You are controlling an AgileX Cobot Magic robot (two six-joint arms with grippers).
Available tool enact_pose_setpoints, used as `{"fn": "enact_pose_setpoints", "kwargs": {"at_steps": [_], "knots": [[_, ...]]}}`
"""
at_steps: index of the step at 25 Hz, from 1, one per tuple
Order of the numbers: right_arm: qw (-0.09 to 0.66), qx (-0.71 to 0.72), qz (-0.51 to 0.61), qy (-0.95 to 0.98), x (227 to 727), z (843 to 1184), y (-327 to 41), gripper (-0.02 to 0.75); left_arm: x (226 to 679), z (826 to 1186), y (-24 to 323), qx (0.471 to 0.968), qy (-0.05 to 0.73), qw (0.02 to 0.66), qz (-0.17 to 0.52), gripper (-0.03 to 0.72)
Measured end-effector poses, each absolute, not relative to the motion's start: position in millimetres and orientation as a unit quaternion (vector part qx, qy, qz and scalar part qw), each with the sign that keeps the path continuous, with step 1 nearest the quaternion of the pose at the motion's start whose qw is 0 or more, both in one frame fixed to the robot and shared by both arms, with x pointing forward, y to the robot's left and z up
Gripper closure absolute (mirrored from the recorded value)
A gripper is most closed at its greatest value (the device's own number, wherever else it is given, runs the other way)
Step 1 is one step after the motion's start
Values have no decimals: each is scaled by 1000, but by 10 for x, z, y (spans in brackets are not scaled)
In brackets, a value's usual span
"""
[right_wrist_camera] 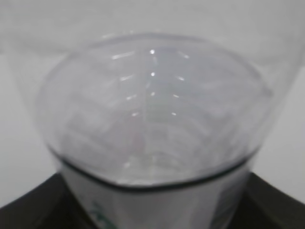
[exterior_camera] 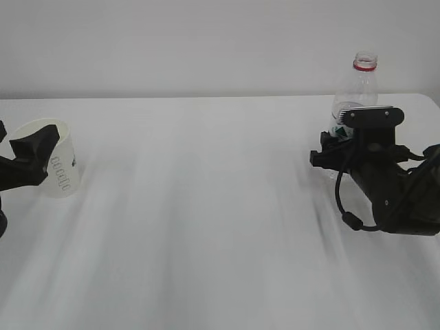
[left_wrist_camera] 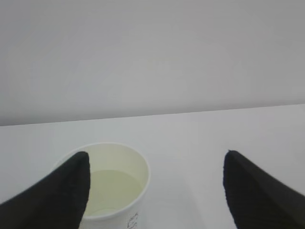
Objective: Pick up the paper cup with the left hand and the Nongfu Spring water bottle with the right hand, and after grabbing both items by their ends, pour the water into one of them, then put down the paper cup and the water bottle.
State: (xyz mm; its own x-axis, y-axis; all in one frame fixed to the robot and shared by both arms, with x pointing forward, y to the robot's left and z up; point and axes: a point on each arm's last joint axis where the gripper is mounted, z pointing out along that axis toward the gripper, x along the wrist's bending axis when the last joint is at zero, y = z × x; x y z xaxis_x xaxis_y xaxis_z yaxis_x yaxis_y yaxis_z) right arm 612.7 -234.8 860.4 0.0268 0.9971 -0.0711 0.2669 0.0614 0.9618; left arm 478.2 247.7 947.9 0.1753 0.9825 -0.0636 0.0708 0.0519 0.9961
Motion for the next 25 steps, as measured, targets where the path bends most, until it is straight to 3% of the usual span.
{"fn": "enact_pose_setpoints", "kwargs": {"at_steps": [14,25], "knots": [[466,548,412,560,6135,8637,-2352,206,4782,9479,2477,544,484,540,422,75],[479,540,421,549,6147,8676,-2356,131,4782,9479,2477,544,484,540,422,78]]}}
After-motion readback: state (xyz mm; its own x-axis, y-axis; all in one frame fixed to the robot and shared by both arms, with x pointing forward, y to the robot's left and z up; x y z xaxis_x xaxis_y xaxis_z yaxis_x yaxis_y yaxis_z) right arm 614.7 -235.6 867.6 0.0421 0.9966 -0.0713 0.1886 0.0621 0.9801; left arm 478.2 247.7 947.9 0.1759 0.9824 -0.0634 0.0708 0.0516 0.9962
